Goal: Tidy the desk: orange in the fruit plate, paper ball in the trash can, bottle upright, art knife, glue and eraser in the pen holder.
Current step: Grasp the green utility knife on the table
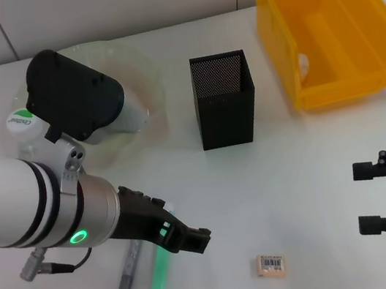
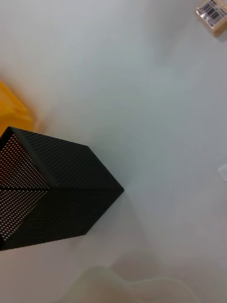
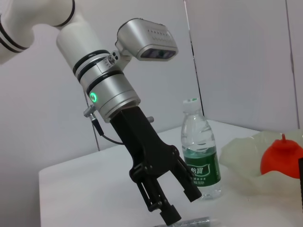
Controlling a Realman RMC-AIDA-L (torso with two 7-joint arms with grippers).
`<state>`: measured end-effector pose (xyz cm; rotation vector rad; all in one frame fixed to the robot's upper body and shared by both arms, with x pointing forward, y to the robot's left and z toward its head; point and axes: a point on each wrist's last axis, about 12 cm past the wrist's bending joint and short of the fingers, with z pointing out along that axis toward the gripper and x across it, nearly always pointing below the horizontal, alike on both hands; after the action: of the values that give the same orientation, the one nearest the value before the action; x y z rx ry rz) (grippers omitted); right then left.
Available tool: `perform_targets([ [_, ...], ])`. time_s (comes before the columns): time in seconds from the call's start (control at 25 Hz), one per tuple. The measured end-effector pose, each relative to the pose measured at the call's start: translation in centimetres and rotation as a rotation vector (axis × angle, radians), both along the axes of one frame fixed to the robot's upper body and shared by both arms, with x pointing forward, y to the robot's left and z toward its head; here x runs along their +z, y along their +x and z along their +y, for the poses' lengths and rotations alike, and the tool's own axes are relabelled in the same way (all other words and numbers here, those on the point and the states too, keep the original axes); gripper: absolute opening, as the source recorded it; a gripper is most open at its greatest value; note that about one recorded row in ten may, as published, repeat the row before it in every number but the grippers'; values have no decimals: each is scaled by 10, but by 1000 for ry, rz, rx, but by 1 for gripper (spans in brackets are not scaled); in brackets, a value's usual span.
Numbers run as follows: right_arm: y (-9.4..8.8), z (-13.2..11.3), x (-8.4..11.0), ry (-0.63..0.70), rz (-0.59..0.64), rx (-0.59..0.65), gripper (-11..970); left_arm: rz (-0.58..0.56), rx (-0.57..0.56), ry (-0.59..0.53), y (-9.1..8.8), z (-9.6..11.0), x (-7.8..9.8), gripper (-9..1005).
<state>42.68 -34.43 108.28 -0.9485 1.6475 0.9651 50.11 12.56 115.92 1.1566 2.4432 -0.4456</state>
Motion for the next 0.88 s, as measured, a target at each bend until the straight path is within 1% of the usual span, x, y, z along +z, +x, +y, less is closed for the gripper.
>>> perform_targets([
  [0.28,-3,1,-3,14,6,-1,765,-11,-18,19,3,-4,4,843],
  [0.48,-4,2,-5,21,9,-3,765,-16,-29,98,15,-7,-1,843],
  [0.64,-5,3,-7,31,18,-3,765,-13,-34,121,19,-8,-2,843],
  [0.72,-6,3,-7,34,20,-3,765,-7,-44,151,21,-9,-3,843],
  [0.88,-6,3,-8,37,22,-4,765,-3,-74,177,23,-16,-1,843],
])
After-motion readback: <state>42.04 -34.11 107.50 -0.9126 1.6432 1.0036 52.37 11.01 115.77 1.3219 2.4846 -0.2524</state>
